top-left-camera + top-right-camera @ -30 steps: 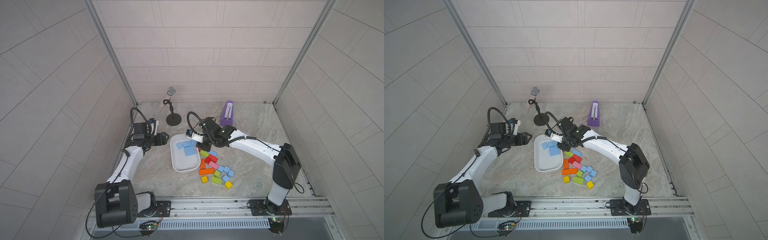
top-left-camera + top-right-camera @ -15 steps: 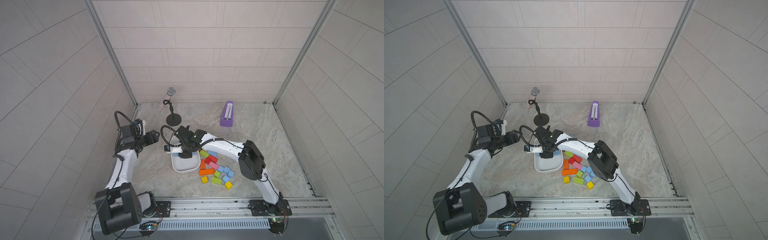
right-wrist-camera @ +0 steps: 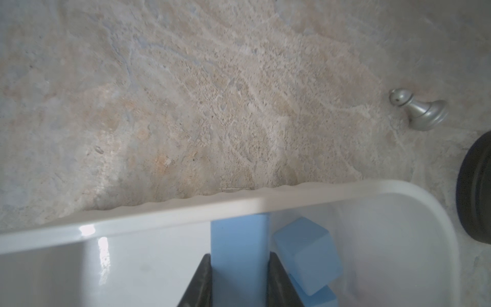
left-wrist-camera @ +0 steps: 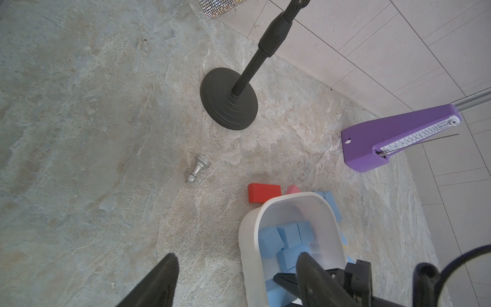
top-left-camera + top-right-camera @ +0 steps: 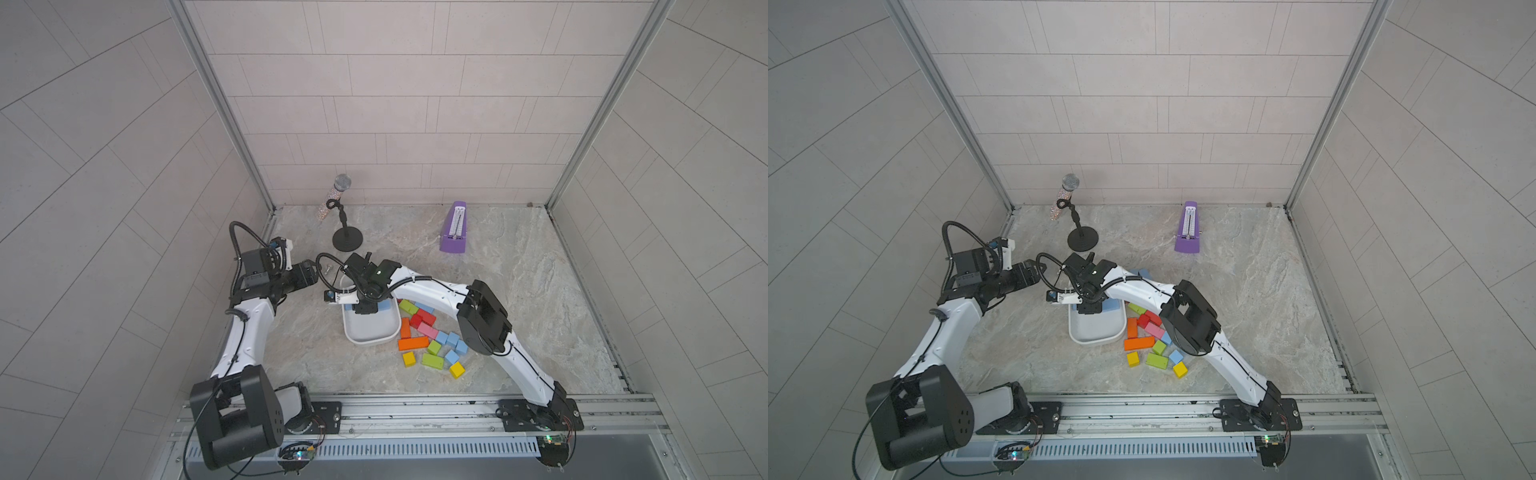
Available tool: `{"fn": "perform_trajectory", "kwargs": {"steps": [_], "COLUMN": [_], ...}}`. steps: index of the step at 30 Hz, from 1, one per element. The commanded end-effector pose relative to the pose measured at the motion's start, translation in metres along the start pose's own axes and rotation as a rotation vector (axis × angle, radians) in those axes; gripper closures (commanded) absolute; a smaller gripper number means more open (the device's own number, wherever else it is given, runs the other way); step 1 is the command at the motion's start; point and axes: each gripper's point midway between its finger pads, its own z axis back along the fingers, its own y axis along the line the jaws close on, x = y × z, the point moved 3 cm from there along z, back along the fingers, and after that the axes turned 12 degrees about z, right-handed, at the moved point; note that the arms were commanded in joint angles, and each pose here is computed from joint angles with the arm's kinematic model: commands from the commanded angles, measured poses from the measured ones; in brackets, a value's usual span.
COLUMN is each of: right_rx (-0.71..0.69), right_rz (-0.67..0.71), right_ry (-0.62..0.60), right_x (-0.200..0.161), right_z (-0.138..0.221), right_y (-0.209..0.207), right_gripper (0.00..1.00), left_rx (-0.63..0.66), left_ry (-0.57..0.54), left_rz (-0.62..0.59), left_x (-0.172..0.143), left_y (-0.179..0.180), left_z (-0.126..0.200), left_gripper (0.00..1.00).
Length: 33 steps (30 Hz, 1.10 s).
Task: Pick out the blue building blocks
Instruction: Place the building block in the storage box.
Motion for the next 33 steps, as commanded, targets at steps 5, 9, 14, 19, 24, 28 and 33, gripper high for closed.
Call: {"fn": "perform_trajectory", "kwargs": {"steps": [5, 9, 14, 19, 24, 28, 33], "right_rx": [-0.043, -0.076, -0.121, -0.114, -0.143, -0.142, -0.144], "right_rz": [0.015, 0.004, -0.022, -0.046, -0.111, -0.243, -0.472], "right_ry": [0.018, 0.018, 0.02, -0.057, -0.083, -0.097, -0.07], "right_x": [0.002, 0.004, 0.006, 0.02, 0.02, -0.004, -0.064], "right_z": [-0.004, -0.004, 0.007, 0.032, 0.061, 0.086, 0.111], "right_y": [-0.008, -0.014, -0.023, -0.023, -0.025, -0.023, -0.02], "right_gripper": [0.75, 0.67, 0.57, 0.51, 0.51, 0.51, 0.52], "left_rx": [-0.016, -0.017, -0.018, -0.025, -0.066, -0.096, -0.122], "left_ry": [-0.023, -0.022, -0.019, -0.012, -0.001, 0.029, 0.091], "left_rz": [-0.009, -0.012, -0.012, -0.013, -0.018, -0.059, -0.131], "left_x": [0.003, 0.003, 0.002, 0.0, -0.004, -0.012, -0.03], "left_y": [-0.001, -0.001, 0.0, 0.0, -0.006, -0.016, -0.032], "left_z": [0.002, 0.002, 0.001, -0.001, -0.002, -0.007, -0.019], "left_gripper": [0.25, 0.25, 0.25, 0.25, 0.25, 0.26, 0.26]}}
